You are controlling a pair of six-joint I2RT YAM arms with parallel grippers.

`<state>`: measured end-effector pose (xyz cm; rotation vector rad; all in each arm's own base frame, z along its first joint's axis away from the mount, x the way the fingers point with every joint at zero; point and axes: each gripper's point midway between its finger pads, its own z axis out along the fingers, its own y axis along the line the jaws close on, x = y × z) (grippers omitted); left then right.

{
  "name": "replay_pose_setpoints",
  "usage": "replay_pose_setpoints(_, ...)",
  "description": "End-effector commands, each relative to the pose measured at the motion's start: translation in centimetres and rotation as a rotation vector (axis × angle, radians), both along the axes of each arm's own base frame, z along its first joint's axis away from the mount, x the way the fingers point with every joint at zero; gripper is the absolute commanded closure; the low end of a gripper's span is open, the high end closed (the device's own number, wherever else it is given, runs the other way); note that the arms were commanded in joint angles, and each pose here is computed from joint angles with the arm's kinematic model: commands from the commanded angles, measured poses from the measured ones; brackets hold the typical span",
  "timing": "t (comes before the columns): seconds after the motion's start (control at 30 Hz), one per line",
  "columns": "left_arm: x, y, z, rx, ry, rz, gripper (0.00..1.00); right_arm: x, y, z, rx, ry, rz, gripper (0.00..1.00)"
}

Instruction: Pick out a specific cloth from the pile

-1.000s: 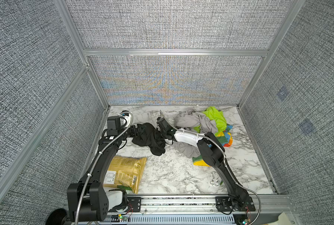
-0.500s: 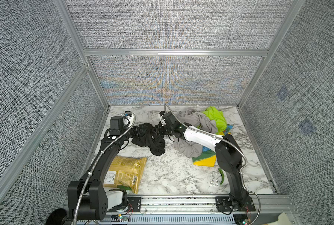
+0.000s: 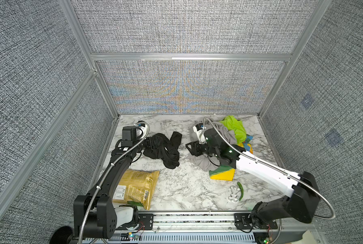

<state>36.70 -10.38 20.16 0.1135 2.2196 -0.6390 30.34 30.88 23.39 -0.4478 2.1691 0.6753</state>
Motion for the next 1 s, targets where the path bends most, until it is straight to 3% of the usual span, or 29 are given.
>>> replay_pose_setpoints(0.0,0.3,0.1,-0.1,0.032,-0.017,0.008,0.01,-1.0,-2.9,0.1,-0.03,-0.034,-0.051,0.41)
replay_pose_setpoints(0.17,0.5,0.5,-1.6,0.112,0.028,0.071,0.03,-3.4,-6.0,1.3,0.021,-0.075,-0.081,0.37)
replay_pose_setpoints(0.47,0.0,-0.8,-6.4,0.164,0.19,0.151,0.07,-5.4,-9.8,2.9,0.035,-0.157,-0.139,0.18)
replay_pose_setpoints(0.6,0.1,-1.1,-8.3,0.179,0.238,0.188,0.16,-5.7,-10.5,2.8,0.006,-0.163,-0.146,0.17)
replay_pose_setpoints(0.97,2.0,-2.0,-12.6,0.167,0.32,0.245,0.16,-5.5,-11.9,2.6,-0.041,-0.173,-0.183,0.12)
